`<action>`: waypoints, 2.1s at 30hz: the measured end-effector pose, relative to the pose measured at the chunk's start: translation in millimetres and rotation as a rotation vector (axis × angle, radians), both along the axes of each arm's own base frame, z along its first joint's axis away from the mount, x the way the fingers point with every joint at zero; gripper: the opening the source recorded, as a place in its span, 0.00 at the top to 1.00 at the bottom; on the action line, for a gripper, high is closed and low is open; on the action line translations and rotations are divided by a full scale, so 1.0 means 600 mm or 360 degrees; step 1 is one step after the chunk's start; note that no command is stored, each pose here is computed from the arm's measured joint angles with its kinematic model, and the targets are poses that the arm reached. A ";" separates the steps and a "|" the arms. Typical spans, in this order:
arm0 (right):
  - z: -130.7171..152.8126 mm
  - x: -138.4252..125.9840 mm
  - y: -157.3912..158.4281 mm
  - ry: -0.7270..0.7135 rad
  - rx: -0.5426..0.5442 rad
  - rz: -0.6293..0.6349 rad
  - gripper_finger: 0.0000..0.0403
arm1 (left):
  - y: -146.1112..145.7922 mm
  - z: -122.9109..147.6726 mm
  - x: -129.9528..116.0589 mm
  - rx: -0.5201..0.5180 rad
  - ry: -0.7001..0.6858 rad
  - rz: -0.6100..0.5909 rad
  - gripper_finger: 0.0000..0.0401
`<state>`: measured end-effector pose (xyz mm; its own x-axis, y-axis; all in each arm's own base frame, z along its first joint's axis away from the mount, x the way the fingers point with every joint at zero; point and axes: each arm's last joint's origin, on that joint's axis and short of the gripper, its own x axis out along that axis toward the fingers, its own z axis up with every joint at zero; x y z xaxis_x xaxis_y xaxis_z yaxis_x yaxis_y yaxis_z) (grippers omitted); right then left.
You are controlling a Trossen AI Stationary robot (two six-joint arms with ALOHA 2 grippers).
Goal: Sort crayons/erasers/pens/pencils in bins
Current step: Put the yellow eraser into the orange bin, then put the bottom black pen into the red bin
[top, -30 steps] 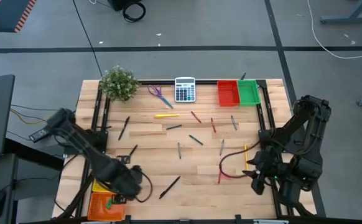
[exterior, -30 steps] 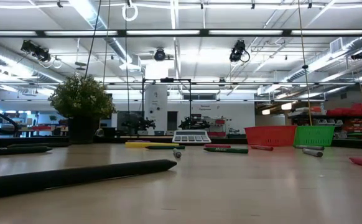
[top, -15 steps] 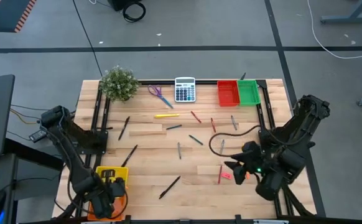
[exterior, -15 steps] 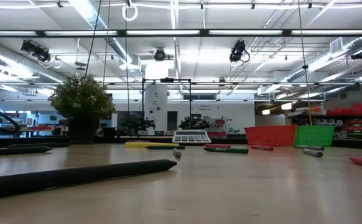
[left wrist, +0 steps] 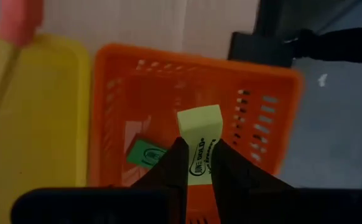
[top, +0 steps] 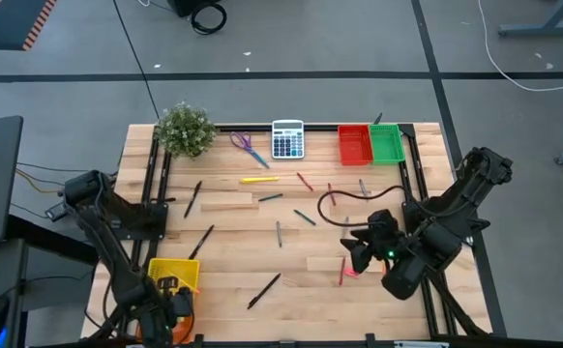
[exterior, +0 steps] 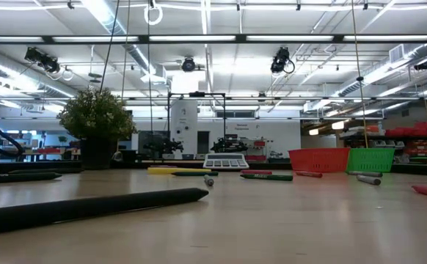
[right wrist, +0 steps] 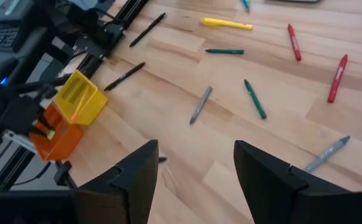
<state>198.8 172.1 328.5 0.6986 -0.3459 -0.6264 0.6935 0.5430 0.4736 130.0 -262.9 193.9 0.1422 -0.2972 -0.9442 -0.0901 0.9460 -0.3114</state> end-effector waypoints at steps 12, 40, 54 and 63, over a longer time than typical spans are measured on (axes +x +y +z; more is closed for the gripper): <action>0.001 0.011 -0.011 -0.0002 -0.0008 -0.0038 0.46 | -0.015 -0.058 0.013 0.0093 0.0170 0.0039 0.85; -0.003 0.010 -0.007 0.0199 0.0011 0.0175 0.46 | -0.020 -0.033 0.015 0.0050 0.0269 0.0038 0.51; -0.065 0.048 -0.051 0.0789 0.0144 0.0560 0.46 | -0.005 0.083 0.011 0.0140 0.0204 0.0043 0.53; -0.152 0.067 -0.057 0.0679 0.0436 0.0547 0.46 | 0.037 0.167 0.070 0.0249 -0.0269 0.0374 0.58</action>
